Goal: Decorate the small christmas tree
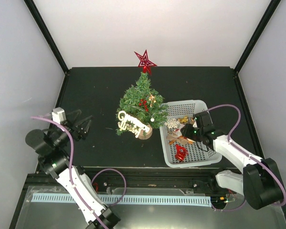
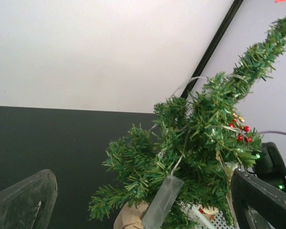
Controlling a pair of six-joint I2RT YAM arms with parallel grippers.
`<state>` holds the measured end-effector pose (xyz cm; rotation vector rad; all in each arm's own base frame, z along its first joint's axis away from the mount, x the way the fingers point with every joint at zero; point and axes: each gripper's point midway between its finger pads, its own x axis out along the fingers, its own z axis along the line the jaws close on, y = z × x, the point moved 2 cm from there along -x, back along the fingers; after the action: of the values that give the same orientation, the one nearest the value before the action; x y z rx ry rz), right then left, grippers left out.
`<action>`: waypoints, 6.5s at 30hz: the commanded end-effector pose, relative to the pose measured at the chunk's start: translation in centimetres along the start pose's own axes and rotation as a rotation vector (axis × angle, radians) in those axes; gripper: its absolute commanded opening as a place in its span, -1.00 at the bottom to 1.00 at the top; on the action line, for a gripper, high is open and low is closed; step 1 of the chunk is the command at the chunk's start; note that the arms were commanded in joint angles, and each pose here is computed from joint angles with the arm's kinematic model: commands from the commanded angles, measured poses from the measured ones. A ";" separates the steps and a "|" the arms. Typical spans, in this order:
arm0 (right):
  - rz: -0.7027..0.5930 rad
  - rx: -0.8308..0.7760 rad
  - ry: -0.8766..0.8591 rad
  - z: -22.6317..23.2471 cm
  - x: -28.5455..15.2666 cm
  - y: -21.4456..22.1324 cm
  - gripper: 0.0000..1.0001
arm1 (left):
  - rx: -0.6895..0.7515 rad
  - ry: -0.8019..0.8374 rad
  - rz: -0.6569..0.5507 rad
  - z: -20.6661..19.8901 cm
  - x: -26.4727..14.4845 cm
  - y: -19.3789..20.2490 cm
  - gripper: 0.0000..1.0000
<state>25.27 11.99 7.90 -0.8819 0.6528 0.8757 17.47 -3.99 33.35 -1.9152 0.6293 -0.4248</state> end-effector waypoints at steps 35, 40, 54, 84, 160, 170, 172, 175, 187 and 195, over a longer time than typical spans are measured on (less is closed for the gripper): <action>-0.001 0.182 -0.067 2.1 5.0 -4.1 -0.22 | -0.020 -0.049 0.018 1.6 0.5 -1.1 0.98; 0.006 0.191 -0.092 2.3 5.6 -4.0 -0.23 | -0.022 -0.045 0.019 1.6 0.5 -1.1 0.98; 0.045 0.244 -0.217 3.3 7.6 -3.4 -0.71 | -0.023 -0.030 0.022 1.3 0.5 -0.9 0.98; -0.139 0.205 -0.358 4.0 1.3 -5.9 -0.98 | 0.015 -0.023 0.018 0.5 0.3 -0.6 0.98; -0.281 -0.789 -0.669 42.9 -23.2 7.3 -0.98 | 0.070 0.659 0.276 -10.9 0.7 0.9 0.29; -0.262 -0.799 -0.666 44.1 -22.2 7.9 -0.98 | 0.076 0.663 0.276 -11.0 0.6 1.0 0.03; -0.256 -0.801 -0.669 44.4 -22.0 8.1 -0.98 | 0.076 0.668 0.278 -11.0 0.6 0.9 -0.12; -0.248 -0.803 -0.675 44.8 -21.8 8.3 -0.98 | 0.075 0.671 0.280 -11.0 0.6 0.9 -0.42; -0.260 -0.798 -0.658 44.3 -21.7 8.0 -0.98 | 0.076 0.662 0.277 -10.8 0.6 1.2 -0.97; -0.297 -0.781 -0.651 43.6 -22.4 7.2 -0.02 | 0.069 0.656 0.277 -10.7 0.9 0.7 -0.97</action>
<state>13.67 45.41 42.33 -1.2812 -0.3997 1.1376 12.75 -12.39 36.50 -1.6125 1.2352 -0.8551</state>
